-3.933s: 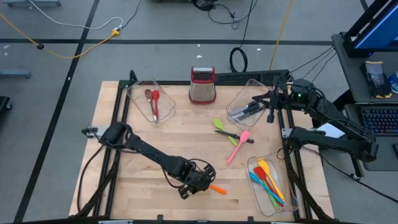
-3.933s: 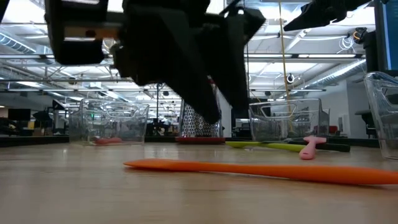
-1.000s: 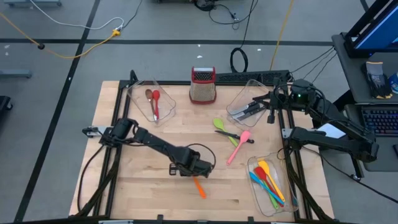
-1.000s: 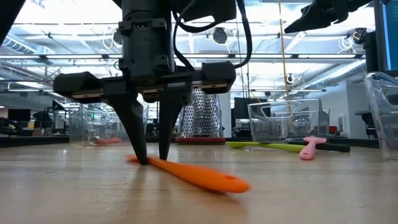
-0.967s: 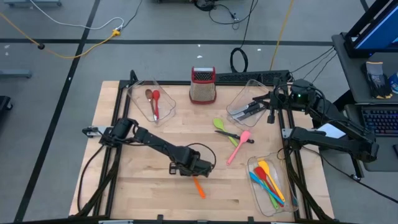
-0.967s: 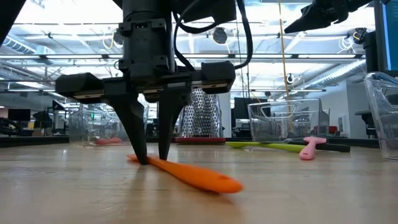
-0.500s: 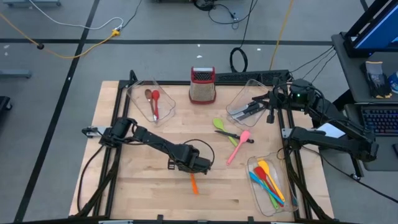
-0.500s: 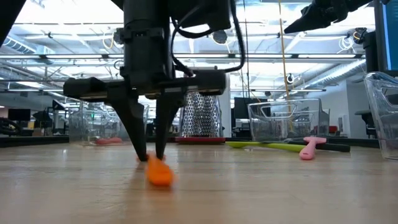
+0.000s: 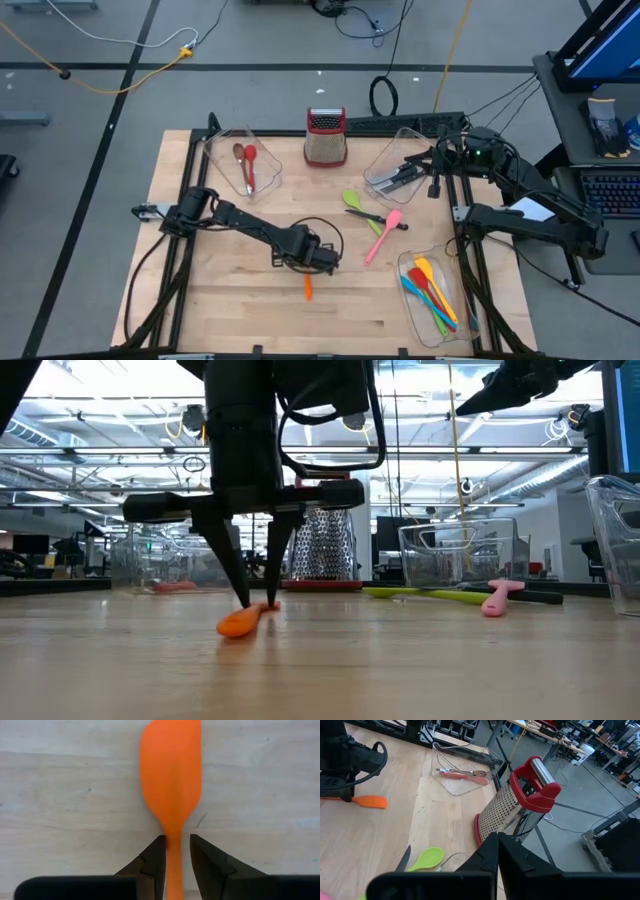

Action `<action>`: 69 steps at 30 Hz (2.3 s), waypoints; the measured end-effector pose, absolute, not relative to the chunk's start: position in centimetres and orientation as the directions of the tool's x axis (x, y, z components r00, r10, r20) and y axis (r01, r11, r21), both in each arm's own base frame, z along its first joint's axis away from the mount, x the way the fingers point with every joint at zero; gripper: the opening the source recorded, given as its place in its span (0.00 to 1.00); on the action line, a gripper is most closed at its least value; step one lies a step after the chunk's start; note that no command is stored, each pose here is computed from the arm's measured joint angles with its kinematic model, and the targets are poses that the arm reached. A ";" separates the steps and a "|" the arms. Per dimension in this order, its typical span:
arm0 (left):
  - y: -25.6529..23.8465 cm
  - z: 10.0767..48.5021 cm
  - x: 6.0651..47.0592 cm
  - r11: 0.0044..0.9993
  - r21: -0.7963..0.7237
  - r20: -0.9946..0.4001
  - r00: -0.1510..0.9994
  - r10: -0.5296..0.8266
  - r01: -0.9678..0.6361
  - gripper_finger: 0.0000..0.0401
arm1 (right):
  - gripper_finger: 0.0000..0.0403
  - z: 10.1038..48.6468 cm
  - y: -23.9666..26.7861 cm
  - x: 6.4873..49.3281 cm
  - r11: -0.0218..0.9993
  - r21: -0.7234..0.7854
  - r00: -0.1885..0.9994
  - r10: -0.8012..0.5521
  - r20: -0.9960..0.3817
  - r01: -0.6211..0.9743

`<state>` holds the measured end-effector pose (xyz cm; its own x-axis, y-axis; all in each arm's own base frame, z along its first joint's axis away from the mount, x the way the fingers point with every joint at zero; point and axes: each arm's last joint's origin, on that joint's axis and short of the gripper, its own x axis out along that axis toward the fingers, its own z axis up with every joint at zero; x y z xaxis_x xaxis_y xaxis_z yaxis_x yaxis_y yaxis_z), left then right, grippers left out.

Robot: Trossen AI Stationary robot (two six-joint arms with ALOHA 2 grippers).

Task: Pick & Place Kitchen Items
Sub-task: Put the orange spatula into the bottom transparent bin

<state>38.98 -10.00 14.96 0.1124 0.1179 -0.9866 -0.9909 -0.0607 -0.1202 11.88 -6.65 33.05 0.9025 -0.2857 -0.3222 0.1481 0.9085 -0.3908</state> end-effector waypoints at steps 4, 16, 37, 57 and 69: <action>-10.0 15.0 39.0 -0.060 -0.127 -0.985 0.119 0.123 -0.990 0.25 | 0.00 33.1 -6.6 11.9 0.908 -0.391 0.902 -0.286 -0.322 0.148; -9.6 15.2 38.8 -0.074 -0.117 -0.978 0.102 0.185 -0.990 0.67 | 0.00 33.1 -6.6 11.9 0.907 -0.394 0.903 -0.286 -0.322 0.147; -6.1 14.9 39.6 0.018 -0.063 -0.992 0.065 0.106 -0.998 0.65 | 0.00 33.0 -6.7 11.9 0.906 -0.398 0.902 -0.287 -0.323 0.146; -6.4 12.0 39.3 0.002 -0.053 -0.988 0.053 0.144 -0.999 0.33 | 0.00 33.0 -6.7 11.9 0.908 -0.391 0.900 -0.289 -0.326 0.150; -6.2 12.1 39.5 -0.024 -0.068 -0.988 0.064 0.139 -0.997 0.13 | 0.00 33.0 -6.8 12.0 0.912 -0.380 0.899 -0.288 -0.330 0.153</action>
<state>39.48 -6.20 12.10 0.0637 0.1388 -0.9883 -0.9974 -0.0238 -0.0677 12.03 -6.76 32.95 0.8989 -0.2880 -0.3301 0.1528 0.9123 -0.3799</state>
